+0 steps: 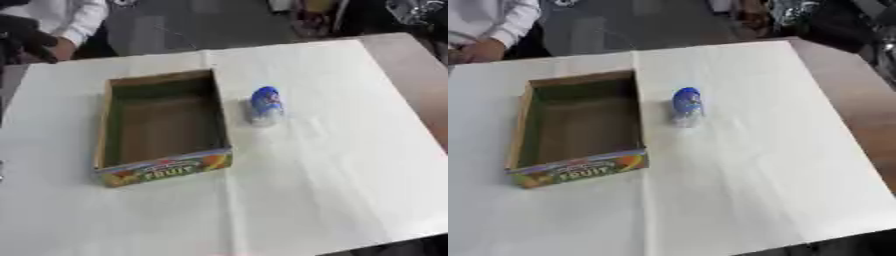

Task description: Pick up objects on the table and place them in the box.

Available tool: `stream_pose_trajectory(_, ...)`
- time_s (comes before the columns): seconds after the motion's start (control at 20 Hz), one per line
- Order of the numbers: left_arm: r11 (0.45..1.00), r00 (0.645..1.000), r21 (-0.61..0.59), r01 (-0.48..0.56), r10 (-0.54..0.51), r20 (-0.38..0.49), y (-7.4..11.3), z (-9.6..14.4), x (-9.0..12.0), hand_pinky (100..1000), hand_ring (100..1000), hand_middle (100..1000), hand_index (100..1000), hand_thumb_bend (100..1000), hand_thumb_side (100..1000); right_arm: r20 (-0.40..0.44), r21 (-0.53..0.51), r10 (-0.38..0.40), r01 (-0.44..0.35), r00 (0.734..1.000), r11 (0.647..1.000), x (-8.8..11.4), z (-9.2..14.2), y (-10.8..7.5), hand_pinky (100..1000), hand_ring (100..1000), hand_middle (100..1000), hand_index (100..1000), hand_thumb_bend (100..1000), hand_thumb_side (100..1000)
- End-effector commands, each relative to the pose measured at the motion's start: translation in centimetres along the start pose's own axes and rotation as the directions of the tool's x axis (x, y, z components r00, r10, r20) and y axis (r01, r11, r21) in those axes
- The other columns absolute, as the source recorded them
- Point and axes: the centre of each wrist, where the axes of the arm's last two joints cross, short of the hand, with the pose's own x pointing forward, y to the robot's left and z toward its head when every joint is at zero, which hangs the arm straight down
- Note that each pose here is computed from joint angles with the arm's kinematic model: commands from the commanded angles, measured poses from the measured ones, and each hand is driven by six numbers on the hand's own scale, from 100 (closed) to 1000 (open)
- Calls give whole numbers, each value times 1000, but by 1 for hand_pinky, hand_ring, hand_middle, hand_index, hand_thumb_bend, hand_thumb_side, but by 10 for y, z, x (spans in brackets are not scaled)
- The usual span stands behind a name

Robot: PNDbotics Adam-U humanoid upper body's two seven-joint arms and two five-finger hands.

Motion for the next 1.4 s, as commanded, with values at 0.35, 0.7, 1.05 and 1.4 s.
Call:
stream_pose_trajectory(0.35,1000,998,-1,-9,9,56,3,-15,7,498,579,828,733,100,855,-7,31,40,-40,999,999,-12,-14,-4,622,762,786,881,199,1000)
stream_pose_trajectory(0.7,1000,998,6,-16,16,68,3,-20,9,499,580,828,733,100,856,-9,5,5,-5,1000,1000,-13,-18,-3,610,758,799,898,192,1000)
stream_pose_trajectory(1.05,1000,996,14,-23,22,83,4,-25,10,501,580,828,733,100,855,-45,53,-54,56,998,997,-16,-23,20,617,757,815,932,137,1000)
stream_pose_trajectory(1.4,999,996,19,-26,24,91,4,-27,11,500,580,827,732,100,855,-55,76,-79,83,995,994,-19,-22,37,606,748,809,935,113,1000)
